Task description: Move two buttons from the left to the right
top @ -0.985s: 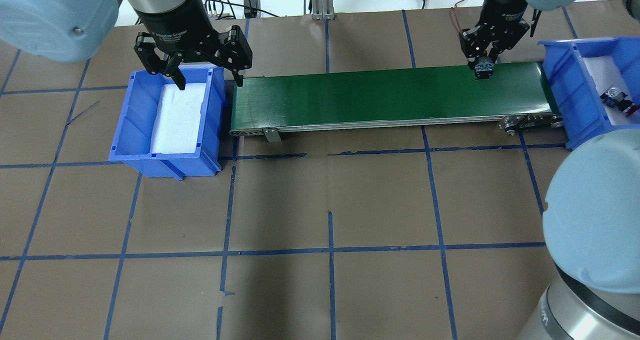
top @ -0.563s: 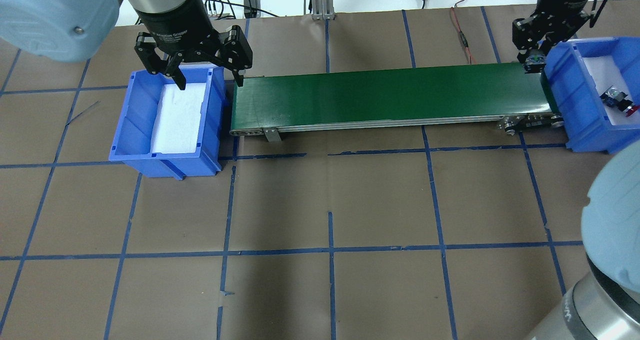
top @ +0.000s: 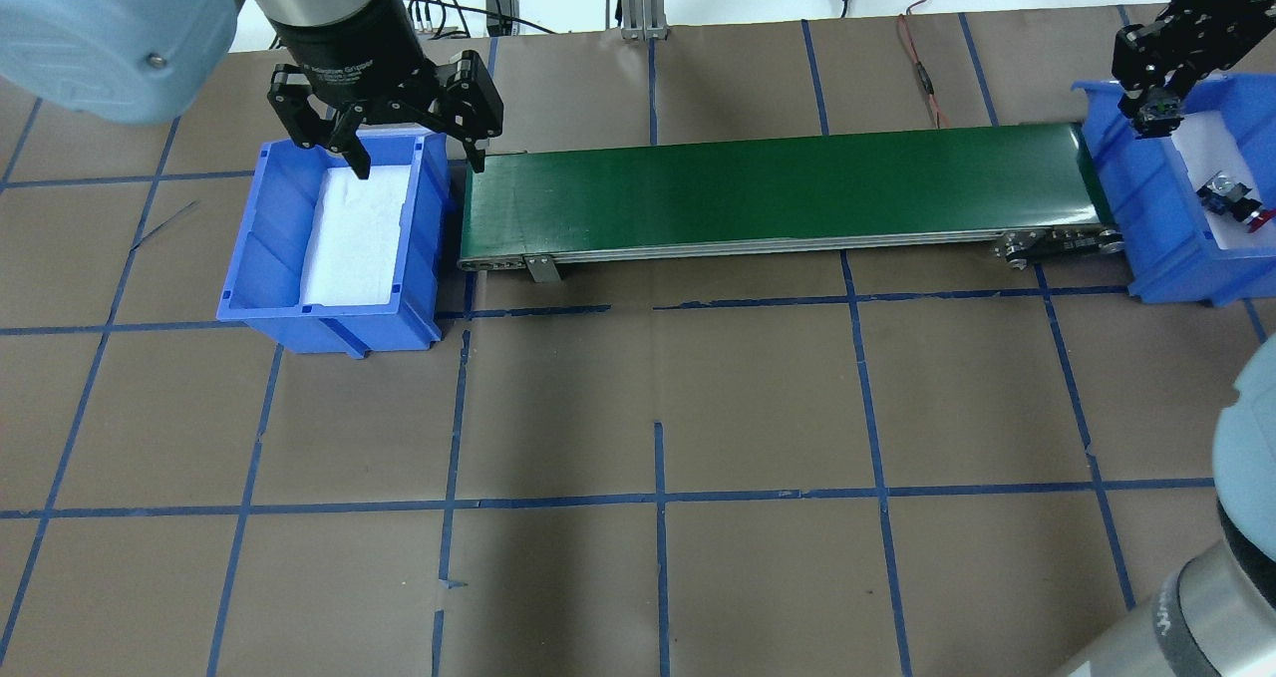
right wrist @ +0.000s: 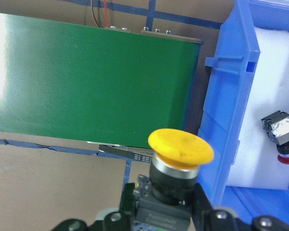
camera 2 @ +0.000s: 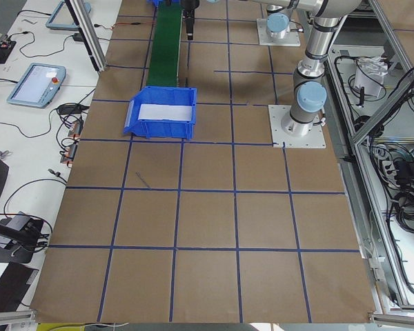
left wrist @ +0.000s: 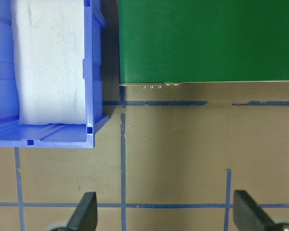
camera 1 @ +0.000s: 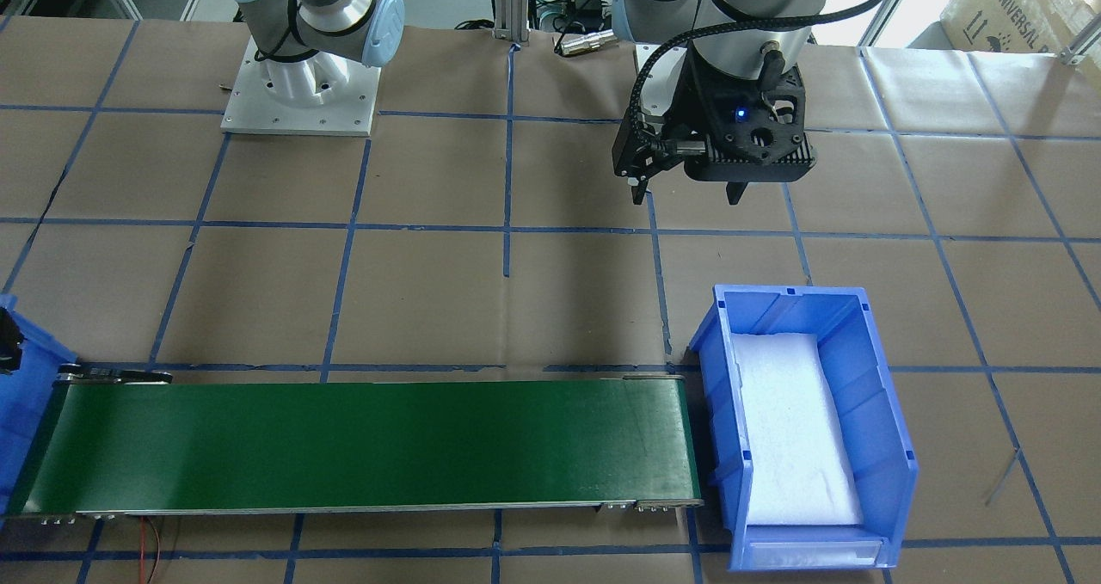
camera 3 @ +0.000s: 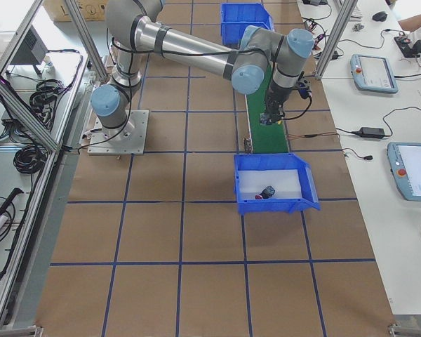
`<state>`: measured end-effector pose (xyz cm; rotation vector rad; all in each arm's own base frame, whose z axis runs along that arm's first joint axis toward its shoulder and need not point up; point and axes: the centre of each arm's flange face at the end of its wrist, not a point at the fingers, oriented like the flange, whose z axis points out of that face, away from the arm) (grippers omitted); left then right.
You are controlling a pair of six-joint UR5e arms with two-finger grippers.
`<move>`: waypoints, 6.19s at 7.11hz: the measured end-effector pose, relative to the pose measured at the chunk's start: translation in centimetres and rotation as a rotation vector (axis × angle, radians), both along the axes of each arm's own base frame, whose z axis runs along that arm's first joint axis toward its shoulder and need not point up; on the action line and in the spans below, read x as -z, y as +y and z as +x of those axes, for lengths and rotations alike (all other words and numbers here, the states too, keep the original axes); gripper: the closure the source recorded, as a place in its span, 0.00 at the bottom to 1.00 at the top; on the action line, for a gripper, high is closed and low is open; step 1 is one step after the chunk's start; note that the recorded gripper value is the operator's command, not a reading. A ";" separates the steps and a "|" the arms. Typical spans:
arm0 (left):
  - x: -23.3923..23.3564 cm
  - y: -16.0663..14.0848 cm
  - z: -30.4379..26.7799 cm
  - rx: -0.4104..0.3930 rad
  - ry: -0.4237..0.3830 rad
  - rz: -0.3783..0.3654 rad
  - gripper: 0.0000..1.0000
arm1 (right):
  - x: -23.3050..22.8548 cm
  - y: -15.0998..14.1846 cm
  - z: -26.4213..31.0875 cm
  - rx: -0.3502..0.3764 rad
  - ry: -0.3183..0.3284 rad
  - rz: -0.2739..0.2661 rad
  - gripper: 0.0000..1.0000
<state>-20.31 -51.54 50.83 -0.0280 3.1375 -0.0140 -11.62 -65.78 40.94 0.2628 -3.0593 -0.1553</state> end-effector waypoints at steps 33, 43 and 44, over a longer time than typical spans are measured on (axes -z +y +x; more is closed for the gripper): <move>-0.1 0.1 0.0 0.000 0.000 -0.001 0.00 | 4.3 -4.9 -11.0 -0.060 -0.115 -0.004 0.01; -0.3 0.3 0.1 -0.001 -0.002 0.000 0.00 | -6.1 11.0 24.5 -0.028 -0.083 0.032 0.02; -0.3 0.4 0.1 -0.001 -0.002 0.001 0.00 | -6.0 12.9 24.4 -0.018 -0.086 0.032 0.02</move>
